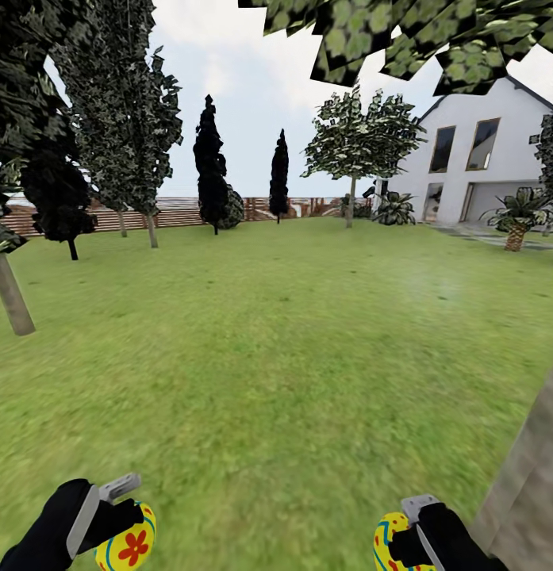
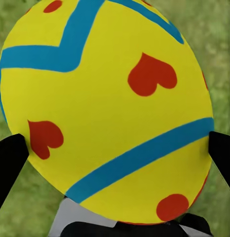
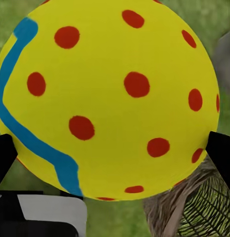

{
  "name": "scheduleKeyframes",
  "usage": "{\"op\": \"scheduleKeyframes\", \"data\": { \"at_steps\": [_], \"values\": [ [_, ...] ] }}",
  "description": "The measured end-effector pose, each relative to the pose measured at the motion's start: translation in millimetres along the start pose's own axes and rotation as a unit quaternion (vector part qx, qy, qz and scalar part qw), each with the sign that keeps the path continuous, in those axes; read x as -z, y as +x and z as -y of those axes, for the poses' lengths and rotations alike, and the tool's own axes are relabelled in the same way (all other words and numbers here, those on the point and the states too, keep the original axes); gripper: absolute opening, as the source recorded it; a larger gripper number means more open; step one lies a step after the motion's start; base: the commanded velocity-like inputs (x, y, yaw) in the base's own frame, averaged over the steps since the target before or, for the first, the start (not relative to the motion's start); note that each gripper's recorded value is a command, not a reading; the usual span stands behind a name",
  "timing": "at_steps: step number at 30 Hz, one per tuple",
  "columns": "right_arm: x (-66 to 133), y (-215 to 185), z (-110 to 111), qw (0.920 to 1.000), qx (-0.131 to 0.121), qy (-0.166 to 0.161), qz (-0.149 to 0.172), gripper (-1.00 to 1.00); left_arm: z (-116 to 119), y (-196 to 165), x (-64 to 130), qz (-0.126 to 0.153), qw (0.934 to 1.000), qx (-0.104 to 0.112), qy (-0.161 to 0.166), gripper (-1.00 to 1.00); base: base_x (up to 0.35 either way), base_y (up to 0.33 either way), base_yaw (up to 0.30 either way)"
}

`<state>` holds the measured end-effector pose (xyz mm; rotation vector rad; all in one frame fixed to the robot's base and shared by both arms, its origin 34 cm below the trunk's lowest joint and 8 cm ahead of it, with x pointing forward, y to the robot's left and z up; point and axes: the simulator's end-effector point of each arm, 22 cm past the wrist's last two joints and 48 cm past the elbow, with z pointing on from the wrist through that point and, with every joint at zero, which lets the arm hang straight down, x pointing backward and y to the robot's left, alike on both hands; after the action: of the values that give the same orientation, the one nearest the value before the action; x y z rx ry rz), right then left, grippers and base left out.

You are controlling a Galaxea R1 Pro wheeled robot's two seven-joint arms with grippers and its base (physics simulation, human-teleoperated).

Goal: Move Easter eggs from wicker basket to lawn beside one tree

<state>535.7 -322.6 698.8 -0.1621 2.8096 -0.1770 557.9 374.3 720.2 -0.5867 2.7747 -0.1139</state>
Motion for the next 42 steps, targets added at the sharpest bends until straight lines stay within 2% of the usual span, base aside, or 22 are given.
{"op": "scheduleKeyframes", "data": {
  "at_steps": [4,15,42],
  "values": [
    [5.0,-2.0,-0.1,1.0000,0.001,0.000,0.001,-1.00,-1.3,4.3,2.0,-0.008,0.9999,0.006,0.003,-1.00,0.014,0.318,0.000],
    [21.2,-7.5,3.0,1.0000,0.001,0.000,0.004,-1.00,2.2,3.0,16.2,-0.010,0.9999,0.003,0.003,-1.00,0.168,0.301,-0.029],
    [59.0,-22.3,8.3,0.9998,0.000,0.001,0.019,-1.00,7.1,-5.6,51.9,-0.001,1.0000,-0.001,0.004,-1.00,0.269,0.219,-0.274]
  ]
}}
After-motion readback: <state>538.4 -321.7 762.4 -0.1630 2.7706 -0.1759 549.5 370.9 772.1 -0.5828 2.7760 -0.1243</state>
